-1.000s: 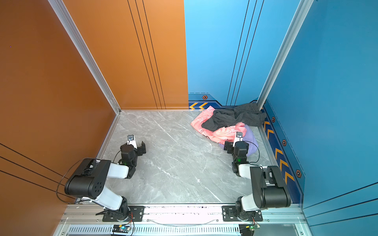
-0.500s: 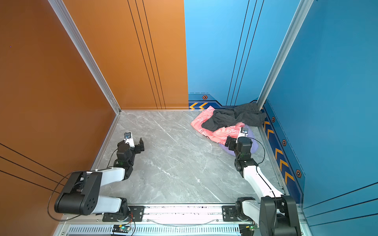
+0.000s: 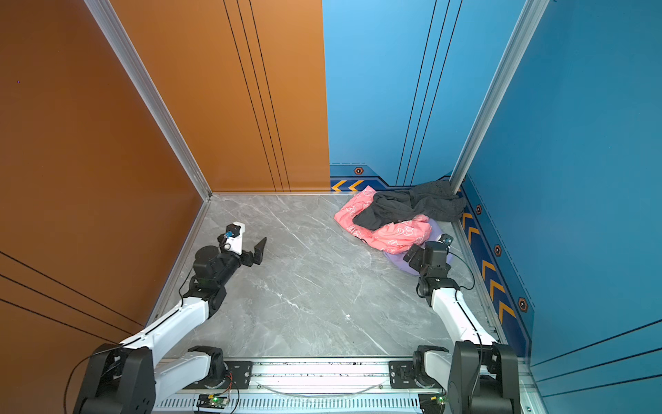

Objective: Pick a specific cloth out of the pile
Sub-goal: 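Grasp the lavender shirt in the pile with the right gripper while the left arm lifts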

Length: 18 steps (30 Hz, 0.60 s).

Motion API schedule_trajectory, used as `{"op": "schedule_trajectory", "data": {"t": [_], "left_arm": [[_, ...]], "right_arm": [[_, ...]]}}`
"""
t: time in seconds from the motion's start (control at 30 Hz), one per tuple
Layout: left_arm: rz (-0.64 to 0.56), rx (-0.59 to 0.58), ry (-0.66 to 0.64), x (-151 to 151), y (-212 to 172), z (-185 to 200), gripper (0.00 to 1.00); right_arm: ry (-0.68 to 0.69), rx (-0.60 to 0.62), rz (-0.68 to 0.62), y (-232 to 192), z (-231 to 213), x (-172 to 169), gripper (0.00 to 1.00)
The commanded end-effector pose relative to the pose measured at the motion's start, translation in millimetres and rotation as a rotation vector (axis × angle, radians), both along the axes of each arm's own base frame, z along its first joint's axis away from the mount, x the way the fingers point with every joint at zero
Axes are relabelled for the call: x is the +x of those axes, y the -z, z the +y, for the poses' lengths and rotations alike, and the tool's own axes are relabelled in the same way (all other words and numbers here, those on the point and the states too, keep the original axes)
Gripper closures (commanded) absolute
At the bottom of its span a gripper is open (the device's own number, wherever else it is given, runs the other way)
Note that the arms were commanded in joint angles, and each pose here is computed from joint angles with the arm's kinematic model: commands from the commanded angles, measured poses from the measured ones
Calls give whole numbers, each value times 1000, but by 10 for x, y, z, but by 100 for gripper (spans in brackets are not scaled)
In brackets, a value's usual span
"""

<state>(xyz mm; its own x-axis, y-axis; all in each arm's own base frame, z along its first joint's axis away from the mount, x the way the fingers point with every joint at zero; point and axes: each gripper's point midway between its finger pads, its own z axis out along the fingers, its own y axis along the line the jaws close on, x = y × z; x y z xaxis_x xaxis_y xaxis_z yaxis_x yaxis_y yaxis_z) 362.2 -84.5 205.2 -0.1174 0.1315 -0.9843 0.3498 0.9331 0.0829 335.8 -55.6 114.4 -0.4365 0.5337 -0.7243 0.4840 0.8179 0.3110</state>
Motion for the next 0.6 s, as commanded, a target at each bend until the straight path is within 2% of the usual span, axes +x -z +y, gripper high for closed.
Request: {"op": "schedule_trajectory", "data": {"t": [0.0,0.1,0.27,0.33,0.47,0.5,0.57], "left_arm": [[19,28,172,-173,60,-314,2],[2,30,198,-242,27,-391,2],[1,50,123,-232,6,-266,2],[24,85,131,-252,56,-268,2],[42,115,157,-281,93,-295,2],[40,119,165,-287,93,-305,2],[32,122,202,-323,88,-355,2]], "right_arm": [[119,96,62,149,-114,-135,0],[181,137,61,201,-204,-204,5],[199,179,56,255,-218,-179,29],[177,221,39,278,-162,-112,36],[162,273,47,350,-99,-1,43],[161,279,52,360,-95,20,49],[161,293,69,400,-85,40,53]]}}
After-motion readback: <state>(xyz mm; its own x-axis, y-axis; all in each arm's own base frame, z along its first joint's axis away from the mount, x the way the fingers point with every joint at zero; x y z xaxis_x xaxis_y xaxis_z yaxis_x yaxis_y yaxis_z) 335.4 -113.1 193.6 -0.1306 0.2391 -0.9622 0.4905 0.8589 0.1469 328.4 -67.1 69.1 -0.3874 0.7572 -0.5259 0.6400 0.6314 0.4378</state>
